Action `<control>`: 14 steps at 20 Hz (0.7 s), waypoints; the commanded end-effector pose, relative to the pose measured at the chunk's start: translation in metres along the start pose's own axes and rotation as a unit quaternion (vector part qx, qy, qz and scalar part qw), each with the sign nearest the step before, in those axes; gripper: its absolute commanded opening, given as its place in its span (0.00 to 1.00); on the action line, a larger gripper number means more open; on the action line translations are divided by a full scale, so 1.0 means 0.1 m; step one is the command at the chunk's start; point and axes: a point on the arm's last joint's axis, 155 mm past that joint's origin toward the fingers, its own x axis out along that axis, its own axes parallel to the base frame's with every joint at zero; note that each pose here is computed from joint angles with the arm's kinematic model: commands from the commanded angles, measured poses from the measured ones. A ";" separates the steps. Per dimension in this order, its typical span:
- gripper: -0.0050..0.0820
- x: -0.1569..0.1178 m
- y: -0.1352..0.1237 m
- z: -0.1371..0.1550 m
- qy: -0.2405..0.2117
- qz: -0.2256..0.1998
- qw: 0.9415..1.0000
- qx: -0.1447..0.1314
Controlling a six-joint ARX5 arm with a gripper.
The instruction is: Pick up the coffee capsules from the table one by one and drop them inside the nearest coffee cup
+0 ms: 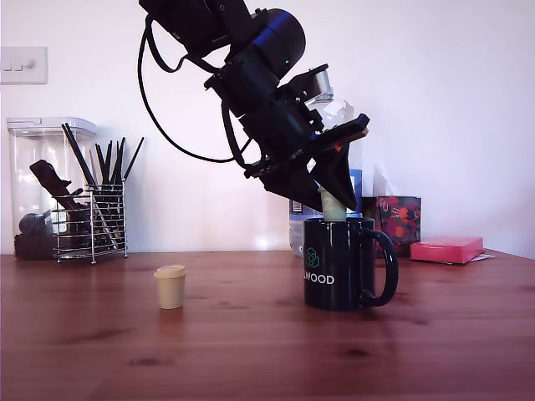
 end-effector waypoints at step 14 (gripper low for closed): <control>0.57 -0.03 -0.05 0.04 -0.002 -0.002 1.000 0.019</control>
